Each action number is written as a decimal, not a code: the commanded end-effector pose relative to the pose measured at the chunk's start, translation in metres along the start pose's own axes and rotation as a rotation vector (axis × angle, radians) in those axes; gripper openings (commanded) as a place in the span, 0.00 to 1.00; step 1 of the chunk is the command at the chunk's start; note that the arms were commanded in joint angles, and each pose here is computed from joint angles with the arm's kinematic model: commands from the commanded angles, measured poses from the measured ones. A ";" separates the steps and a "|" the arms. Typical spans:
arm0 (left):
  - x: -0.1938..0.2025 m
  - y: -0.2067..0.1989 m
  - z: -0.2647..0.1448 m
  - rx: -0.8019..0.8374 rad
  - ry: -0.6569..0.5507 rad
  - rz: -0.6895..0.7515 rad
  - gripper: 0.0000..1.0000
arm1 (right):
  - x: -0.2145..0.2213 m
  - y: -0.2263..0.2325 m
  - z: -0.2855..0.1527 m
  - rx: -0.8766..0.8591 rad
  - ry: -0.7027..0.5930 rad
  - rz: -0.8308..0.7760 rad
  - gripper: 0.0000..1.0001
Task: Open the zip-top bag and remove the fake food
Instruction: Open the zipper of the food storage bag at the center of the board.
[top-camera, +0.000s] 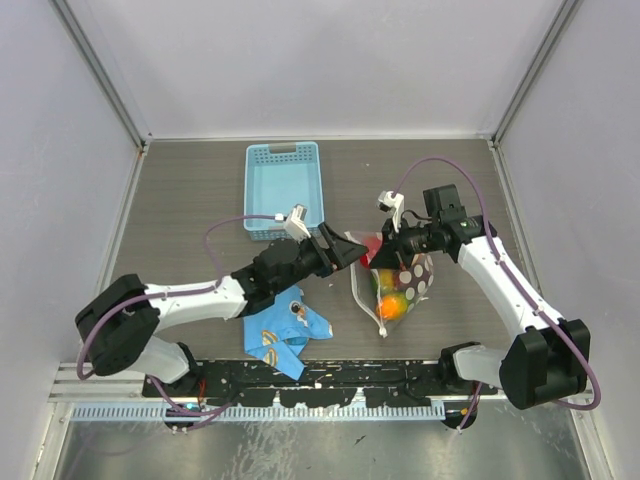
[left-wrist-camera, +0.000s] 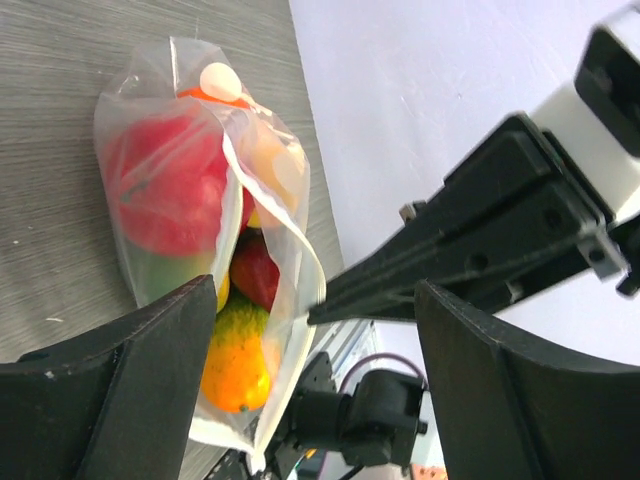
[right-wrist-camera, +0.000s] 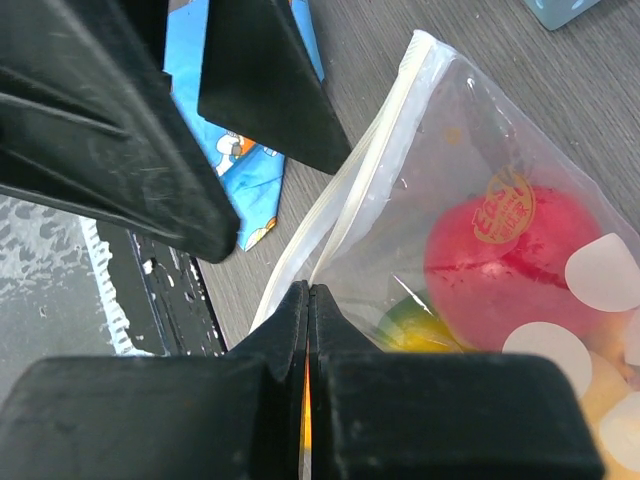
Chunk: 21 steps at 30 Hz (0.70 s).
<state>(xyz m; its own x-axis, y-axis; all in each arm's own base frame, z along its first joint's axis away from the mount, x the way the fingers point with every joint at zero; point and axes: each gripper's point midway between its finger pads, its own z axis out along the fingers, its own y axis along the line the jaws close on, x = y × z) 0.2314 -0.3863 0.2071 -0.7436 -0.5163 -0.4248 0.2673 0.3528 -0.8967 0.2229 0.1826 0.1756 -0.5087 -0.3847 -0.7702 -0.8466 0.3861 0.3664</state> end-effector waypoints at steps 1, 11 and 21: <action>-0.019 -0.015 0.019 -0.013 -0.076 -0.086 0.79 | -0.009 0.009 -0.007 -0.014 -0.041 -0.055 0.01; -0.022 0.004 0.023 -0.116 -0.099 -0.065 0.70 | -0.007 0.008 -0.007 0.001 -0.039 -0.064 0.01; -0.034 -0.006 -0.017 -0.122 -0.097 0.101 0.78 | -0.008 0.006 -0.007 0.004 -0.042 -0.061 0.01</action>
<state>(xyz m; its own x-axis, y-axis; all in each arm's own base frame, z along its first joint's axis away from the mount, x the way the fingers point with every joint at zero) 0.2496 -0.3640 0.1981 -0.6912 -0.5534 -0.4648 0.1493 0.5198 -0.8411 0.2191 0.1811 0.1757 -0.4969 -0.3878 -0.7763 -0.8533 0.3813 0.3557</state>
